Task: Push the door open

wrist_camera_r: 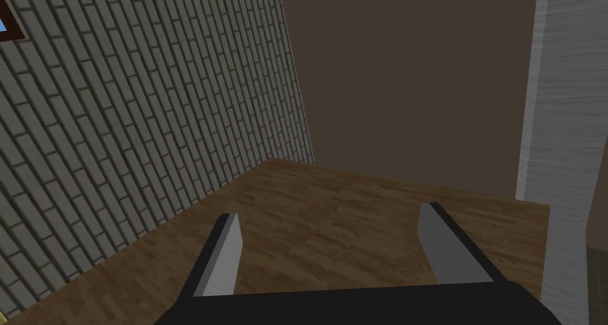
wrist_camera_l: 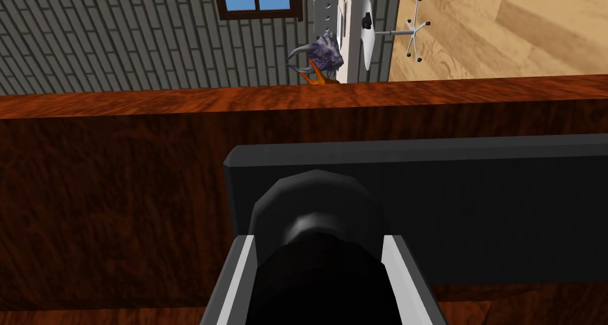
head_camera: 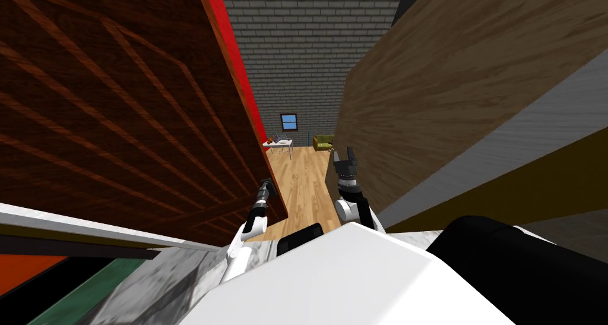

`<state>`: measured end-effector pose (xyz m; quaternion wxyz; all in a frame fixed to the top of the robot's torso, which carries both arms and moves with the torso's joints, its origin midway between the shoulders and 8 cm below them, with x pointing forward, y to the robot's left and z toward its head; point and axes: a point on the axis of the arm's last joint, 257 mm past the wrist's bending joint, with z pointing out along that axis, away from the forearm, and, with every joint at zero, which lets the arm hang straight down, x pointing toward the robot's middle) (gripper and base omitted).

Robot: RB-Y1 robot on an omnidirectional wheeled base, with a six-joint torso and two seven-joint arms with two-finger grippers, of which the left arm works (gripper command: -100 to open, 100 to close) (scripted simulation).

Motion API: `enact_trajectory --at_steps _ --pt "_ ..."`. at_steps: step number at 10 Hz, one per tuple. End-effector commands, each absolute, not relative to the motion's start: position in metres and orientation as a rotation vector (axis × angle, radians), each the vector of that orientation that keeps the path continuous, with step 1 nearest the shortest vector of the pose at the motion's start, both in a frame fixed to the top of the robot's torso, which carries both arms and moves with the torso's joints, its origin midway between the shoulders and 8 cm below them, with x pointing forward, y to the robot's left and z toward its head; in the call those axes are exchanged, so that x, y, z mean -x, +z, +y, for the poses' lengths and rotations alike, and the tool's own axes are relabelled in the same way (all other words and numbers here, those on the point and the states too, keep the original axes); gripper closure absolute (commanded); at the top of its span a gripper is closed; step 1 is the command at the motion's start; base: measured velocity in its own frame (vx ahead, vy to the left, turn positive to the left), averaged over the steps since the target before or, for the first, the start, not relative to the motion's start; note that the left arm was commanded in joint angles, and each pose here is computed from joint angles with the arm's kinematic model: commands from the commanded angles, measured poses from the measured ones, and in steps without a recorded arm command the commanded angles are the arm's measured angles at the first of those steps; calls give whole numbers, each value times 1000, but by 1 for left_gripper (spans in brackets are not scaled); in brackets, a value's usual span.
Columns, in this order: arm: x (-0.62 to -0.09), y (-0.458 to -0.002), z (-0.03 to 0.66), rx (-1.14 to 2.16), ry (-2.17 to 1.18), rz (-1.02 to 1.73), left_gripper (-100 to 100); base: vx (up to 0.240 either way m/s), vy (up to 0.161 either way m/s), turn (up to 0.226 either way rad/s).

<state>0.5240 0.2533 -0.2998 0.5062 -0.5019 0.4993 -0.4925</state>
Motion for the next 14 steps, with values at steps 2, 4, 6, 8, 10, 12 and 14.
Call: enact_trajectory --at_steps 2,4,6,8,10,12,14 --pt "-522 -293 281 1220 -1153 1164 100 144 -108 85" --pt "-522 -294 289 1229 -1141 1153 100 122 -97 63" --pt "-521 -294 302 1245 -1120 1130 100 156 -105 72" --pt "-520 -294 311 1256 -1106 1115 100 135 -93 72" --pt "-519 -295 321 1270 -1091 1096 100 175 -106 79" --pt "-518 -295 329 1282 -1079 1082 100 169 -108 64" --pt "-517 -296 333 1289 -1072 1073 100 177 -77 51"
